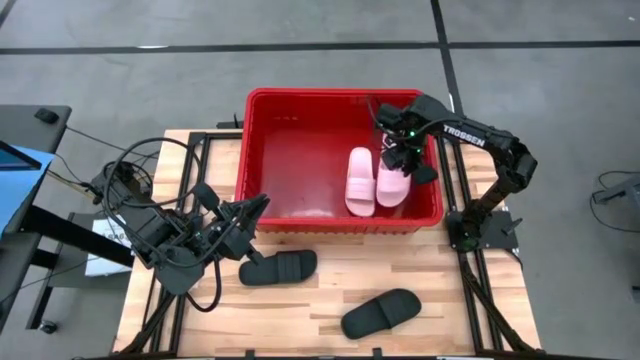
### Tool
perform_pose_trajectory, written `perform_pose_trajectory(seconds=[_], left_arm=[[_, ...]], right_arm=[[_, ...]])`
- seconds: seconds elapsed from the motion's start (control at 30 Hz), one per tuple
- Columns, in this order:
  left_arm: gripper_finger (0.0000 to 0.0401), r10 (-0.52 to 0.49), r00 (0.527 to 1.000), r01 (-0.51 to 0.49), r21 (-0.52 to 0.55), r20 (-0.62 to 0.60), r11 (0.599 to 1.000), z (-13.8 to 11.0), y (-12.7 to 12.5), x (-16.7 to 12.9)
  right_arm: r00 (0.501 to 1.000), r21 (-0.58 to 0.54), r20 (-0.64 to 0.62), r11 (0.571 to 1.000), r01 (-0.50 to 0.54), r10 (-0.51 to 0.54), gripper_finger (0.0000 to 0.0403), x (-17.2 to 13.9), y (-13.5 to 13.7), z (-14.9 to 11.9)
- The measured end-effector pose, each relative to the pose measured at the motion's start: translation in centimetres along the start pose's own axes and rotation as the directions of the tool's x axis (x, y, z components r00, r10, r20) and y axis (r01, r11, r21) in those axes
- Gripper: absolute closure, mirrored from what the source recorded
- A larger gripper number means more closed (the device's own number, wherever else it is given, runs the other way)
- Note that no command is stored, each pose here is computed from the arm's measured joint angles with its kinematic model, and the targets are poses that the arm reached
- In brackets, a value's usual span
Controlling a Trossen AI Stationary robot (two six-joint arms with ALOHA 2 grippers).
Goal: Pick and place slides into bin
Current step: Put the pink slide into the bin
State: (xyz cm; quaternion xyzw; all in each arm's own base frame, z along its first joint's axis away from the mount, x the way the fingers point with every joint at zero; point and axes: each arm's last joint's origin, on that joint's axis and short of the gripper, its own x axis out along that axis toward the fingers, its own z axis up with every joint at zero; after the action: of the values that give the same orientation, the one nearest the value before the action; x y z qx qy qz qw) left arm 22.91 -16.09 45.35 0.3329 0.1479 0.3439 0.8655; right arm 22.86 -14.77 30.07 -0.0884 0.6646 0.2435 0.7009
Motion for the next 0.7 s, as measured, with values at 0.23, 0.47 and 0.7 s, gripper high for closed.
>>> perform_pose_trajectory(seconds=[0.23,0.47,0.7], left_arm=[[0.0367,0.000,1.000,0.000,0.000,0.000,1.000,0.0,0.0,0.0],[0.0367,0.000,1.000,0.000,0.000,0.000,1.000,0.0,0.0,0.0],[0.0367,-0.004,1.000,0.004,0.000,0.004,1.000,0.0,0.0,-0.1]], right_arm=[[0.999,-0.003,0.042,1.000,-0.021,0.021,0.0403,0.0,0.1,0.3],[0.995,0.049,-0.002,0.994,-0.102,0.102,0.0403,2.3,-0.1,-1.2],[0.988,0.092,-0.025,0.984,-0.152,0.155,0.0403,3.8,-0.2,-2.3]])
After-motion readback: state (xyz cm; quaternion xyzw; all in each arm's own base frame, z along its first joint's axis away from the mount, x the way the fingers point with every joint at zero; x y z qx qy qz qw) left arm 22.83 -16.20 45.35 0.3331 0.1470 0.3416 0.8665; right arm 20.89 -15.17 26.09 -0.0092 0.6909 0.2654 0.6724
